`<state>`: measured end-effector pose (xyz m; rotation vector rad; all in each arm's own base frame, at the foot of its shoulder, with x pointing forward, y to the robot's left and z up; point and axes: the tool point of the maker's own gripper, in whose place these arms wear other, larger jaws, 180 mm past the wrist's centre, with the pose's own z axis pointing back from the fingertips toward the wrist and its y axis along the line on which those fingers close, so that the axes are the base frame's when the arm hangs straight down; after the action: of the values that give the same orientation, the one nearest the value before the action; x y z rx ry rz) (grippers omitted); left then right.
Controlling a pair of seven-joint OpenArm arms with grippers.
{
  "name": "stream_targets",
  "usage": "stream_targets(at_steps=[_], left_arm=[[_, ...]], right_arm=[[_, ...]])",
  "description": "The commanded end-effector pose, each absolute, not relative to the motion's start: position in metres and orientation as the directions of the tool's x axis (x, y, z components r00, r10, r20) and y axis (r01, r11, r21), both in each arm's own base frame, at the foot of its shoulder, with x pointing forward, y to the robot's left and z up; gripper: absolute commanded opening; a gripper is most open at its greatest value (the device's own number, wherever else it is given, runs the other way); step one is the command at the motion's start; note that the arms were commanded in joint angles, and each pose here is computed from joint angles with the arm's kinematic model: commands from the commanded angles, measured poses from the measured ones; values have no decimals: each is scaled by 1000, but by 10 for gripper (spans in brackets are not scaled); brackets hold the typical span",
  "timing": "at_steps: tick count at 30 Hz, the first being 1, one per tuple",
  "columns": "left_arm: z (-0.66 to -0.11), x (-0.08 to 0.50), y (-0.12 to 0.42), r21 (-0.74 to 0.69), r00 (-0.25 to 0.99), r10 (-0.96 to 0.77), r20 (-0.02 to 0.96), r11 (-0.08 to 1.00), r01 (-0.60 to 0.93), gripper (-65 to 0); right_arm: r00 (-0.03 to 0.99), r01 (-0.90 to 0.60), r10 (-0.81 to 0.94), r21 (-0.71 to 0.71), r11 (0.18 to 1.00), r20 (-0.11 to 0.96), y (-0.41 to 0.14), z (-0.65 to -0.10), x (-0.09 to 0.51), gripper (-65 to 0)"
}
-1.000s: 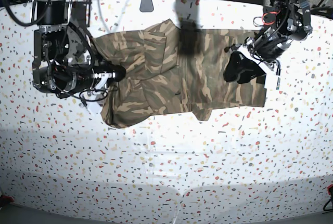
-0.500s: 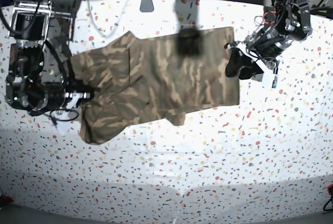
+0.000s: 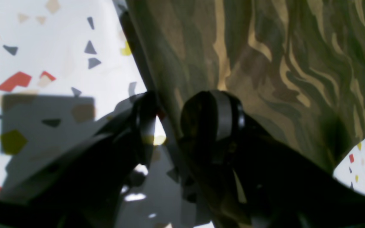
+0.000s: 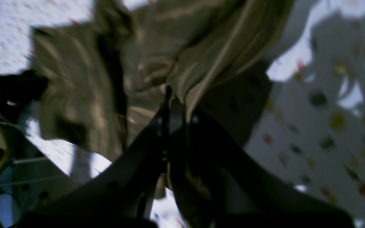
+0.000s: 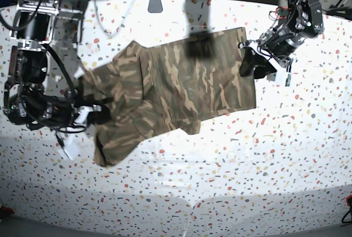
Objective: Fold the T-shirt properly
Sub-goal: 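Lift the shirt with both grippers and fold it over toward the left gripper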
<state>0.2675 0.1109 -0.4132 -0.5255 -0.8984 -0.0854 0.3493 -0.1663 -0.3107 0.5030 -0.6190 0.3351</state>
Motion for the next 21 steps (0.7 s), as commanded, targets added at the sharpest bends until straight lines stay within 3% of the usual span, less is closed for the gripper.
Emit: stream_targets(at_steps=[1,7,12,21], left_arm=[[-402,277,107,-403,592,162,790,864,301,-396],[-396,284,81,-421,587,153,795,836,352,-396],[-401,282,58,-370,597,49,800,825,428,-396],[-406,285,65,-343,603,44,796,854,390,-396]], right_arm=[[718,-474,140,331,816,682,-161,-289,360,-650],[676,-551,159,351,757,719,-111,-281,358,-650],[673,-622,228,371,690,704,-59,-292,347,-650],[639,-727,284,440,528,715,44,-291,319,-650]])
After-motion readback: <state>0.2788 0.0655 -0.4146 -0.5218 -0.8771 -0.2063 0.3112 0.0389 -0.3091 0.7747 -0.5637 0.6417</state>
